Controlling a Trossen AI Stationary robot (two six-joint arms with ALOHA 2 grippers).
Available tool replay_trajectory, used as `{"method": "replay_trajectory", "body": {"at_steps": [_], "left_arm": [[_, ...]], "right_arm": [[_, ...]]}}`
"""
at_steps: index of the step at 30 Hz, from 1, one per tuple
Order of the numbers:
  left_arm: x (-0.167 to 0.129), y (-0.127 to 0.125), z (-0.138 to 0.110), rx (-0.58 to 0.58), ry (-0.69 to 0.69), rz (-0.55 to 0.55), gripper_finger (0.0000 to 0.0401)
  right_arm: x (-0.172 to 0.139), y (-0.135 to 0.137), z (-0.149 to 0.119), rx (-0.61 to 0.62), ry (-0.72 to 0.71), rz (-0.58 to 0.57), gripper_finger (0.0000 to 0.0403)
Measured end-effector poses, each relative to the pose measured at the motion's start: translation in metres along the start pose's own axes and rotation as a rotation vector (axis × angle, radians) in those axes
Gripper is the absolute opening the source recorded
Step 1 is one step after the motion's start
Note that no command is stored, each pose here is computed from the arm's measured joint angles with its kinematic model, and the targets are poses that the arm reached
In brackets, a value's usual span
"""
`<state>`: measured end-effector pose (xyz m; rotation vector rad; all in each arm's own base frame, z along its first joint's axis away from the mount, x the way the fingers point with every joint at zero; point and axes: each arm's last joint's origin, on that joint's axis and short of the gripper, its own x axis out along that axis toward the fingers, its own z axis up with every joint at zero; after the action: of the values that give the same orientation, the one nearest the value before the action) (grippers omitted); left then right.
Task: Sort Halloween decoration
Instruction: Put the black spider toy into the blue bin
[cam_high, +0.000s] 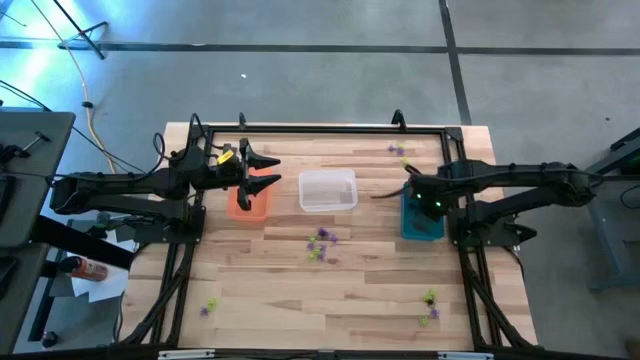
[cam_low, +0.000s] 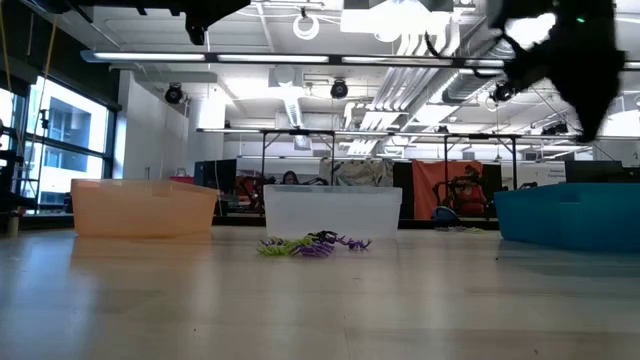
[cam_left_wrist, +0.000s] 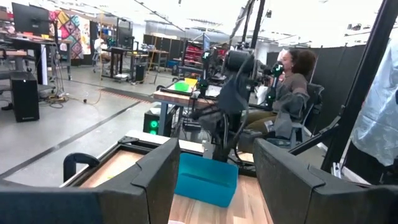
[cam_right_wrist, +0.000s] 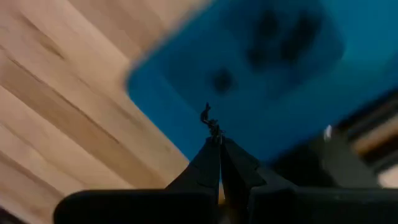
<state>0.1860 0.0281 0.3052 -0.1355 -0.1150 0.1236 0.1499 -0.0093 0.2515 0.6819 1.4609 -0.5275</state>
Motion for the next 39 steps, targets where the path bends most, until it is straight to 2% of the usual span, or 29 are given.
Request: {"method": "replay_trajectory", "body": {"at_steps": [3, 7, 11, 16, 23, 28, 32, 39], "left_arm": [[0.0, 0.0, -0.001, 0.0, 0.005, 0.001, 0.019], [0.0, 0.0, -0.002, -0.001, 0.02, 0.003, 0.019], [0.0, 0.0, -0.002, -0.001, 0.022, 0.003, 0.019], [0.0, 0.0, -0.002, -0.001, 0.017, 0.009, 0.019], [0.0, 0.0, -0.002, -0.001, 0.016, 0.01, 0.019], [0.0, 0.001, -0.002, -0.001, 0.017, 0.011, 0.019], [0.0, 0.0, -0.002, -0.001, 0.017, 0.011, 0.019], [0.0, 0.0, -0.002, -0.001, 0.017, 0.011, 0.019]], "right_arm": [[0.02, -0.009, -0.005, 0.033, 0.076, 0.015, 0.0], [0.053, -0.012, 0.0, 0.066, 0.09, 0.091, 0.0], [0.073, -0.018, 0.007, 0.125, 0.089, 0.065, 0.0], [0.084, -0.027, 0.016, 0.215, 0.077, -0.056, 0.0], [0.093, -0.03, 0.027, 0.266, 0.093, -0.071, 0.0], [0.095, -0.03, 0.03, 0.248, 0.077, -0.071, 0.0002], [0.095, -0.03, 0.03, 0.236, 0.083, -0.07, 0.0031], [0.092, -0.03, 0.028, 0.203, 0.1, -0.071, 0.0129]]}}
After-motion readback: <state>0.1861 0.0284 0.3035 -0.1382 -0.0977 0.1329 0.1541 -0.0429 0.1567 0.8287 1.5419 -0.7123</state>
